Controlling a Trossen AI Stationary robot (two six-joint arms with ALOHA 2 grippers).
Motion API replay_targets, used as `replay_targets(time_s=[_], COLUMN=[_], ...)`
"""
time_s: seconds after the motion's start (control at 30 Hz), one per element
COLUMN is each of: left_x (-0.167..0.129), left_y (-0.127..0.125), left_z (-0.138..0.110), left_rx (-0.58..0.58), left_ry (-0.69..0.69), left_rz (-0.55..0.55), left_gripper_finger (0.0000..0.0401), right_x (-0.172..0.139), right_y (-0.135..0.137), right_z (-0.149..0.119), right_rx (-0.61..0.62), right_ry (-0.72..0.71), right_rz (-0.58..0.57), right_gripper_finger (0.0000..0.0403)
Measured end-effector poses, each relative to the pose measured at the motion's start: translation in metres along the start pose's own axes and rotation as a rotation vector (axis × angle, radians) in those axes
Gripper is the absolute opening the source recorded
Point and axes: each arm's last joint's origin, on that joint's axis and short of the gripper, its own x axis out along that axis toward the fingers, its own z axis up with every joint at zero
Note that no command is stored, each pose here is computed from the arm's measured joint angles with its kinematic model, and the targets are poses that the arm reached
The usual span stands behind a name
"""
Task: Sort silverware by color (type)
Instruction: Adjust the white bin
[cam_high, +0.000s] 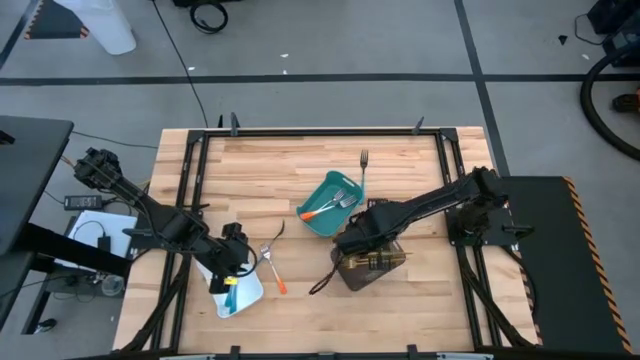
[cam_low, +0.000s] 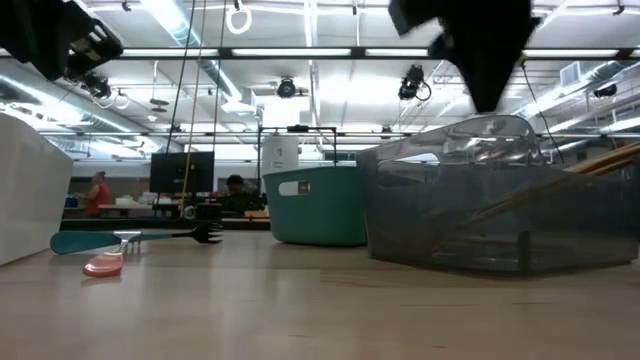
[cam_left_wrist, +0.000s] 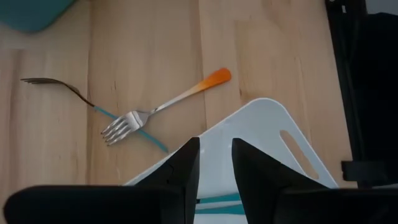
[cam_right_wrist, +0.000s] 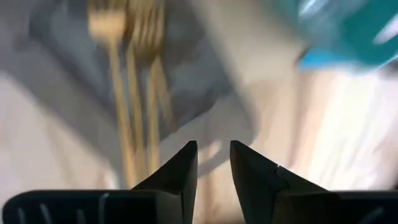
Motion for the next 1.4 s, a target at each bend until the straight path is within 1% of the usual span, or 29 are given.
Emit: replay_targets(time_s=[0.13, 0.23, 0.37, 0.53, 0.73, 0.83, 1.03, 1.1, 1.27, 1.4], left_x=[0.0, -0.001, -0.001, -0.004, -0.009, -0.01, -0.011, -0.007, 0.003, 0.007], left_y=[-0.002, -0.003, 0.001, 0.008, 0.013, 0.015, 0.02, 0.024, 0.034, 0.036], left_z=[-0.001, -0.002, -0.007, -0.024, -0.036, -0.039, -0.041, -0.044, -0.055, -0.057], left_rx=[0.009, 0.008, -0.065, -0.174, -0.267, -0.313, -0.387, -0.402, -0.434, -0.419], left_ry=[0.001, 0.0, 0.056, 0.209, 0.308, 0.328, 0.309, 0.317, 0.354, 0.385], left_rz=[-0.005, -0.004, 0.036, 0.138, 0.239, 0.274, 0.359, 0.38, 0.422, 0.399], left_gripper_finger=[0.0102, 0.0102, 0.0102, 0.0102, 0.0102, 0.0102, 0.0109, 0.0119, 0.0159, 0.0172], right_x=[-0.019, -0.033, -0.045, -0.046, -0.049, -0.049, -0.051, -0.052, -0.039, -0.022], right_y=[-0.006, -0.01, -0.013, -0.016, -0.02, -0.021, -0.024, -0.023, -0.019, -0.016], right_z=[0.003, 0.004, 0.007, 0.011, 0.015, 0.015, 0.019, 0.021, 0.027, 0.027], right_rx=[0.013, 0.007, 0.003, -0.01, 0.041, 0.055, 0.123, 0.14, 0.118, 0.089], right_ry=[-0.24, -0.39, -0.519, -0.558, -0.611, -0.622, -0.668, -0.696, -0.721, -0.693], right_rz=[-0.097, -0.145, -0.212, -0.252, -0.36, -0.401, -0.417, -0.41, -0.408, -0.413], right_gripper_finger=[0.0105, 0.0103, 0.0102, 0.0102, 0.0101, 0.01, 0.0099, 0.0099, 0.0098, 0.0098])
